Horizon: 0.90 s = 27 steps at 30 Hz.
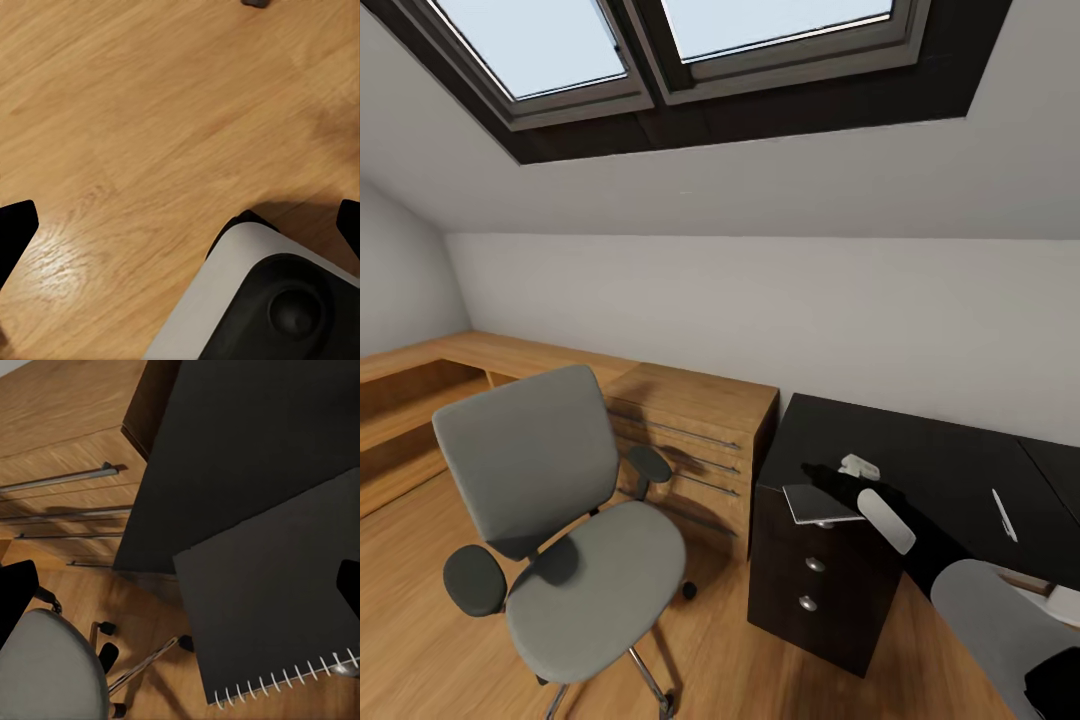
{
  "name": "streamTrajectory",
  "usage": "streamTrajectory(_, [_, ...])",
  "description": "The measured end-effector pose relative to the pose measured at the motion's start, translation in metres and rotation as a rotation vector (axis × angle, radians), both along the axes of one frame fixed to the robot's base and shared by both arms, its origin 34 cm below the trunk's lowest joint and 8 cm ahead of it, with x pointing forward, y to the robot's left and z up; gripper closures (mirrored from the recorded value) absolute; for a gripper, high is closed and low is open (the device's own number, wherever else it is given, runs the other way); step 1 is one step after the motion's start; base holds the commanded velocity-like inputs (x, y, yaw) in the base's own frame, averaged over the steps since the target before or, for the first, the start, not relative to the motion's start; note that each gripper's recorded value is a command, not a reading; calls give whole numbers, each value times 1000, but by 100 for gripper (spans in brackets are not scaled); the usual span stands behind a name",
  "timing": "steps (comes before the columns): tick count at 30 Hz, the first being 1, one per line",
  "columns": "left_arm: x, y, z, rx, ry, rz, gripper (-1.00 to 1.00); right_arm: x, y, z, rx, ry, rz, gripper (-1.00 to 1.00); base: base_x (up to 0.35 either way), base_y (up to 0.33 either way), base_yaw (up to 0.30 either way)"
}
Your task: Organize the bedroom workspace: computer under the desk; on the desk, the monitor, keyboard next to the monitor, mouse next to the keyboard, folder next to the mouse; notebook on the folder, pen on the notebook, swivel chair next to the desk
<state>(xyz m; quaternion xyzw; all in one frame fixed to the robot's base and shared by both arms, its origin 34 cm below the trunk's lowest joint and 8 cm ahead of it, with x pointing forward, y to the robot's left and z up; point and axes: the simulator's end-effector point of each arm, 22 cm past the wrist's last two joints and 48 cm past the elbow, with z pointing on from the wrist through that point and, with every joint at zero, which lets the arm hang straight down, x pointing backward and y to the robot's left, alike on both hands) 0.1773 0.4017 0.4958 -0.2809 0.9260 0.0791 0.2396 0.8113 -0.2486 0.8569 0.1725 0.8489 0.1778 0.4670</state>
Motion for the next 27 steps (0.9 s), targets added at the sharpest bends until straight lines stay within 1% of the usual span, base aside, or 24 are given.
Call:
streamTrajectory(6, [1,3,1,4,0,0,-100,0,0,-1,0,0,-1,-100,-71,0,0])
streamTrajectory(20, [1,2,1,4,-1,-1,-100,-1,0,-6,-1,10,-2,-100,-288,0,0])
streamTrajectory(27, [3,0,0,1,-5,-1,-100,-2,0,-6,-1,10,-2,-100,-102,0,0])
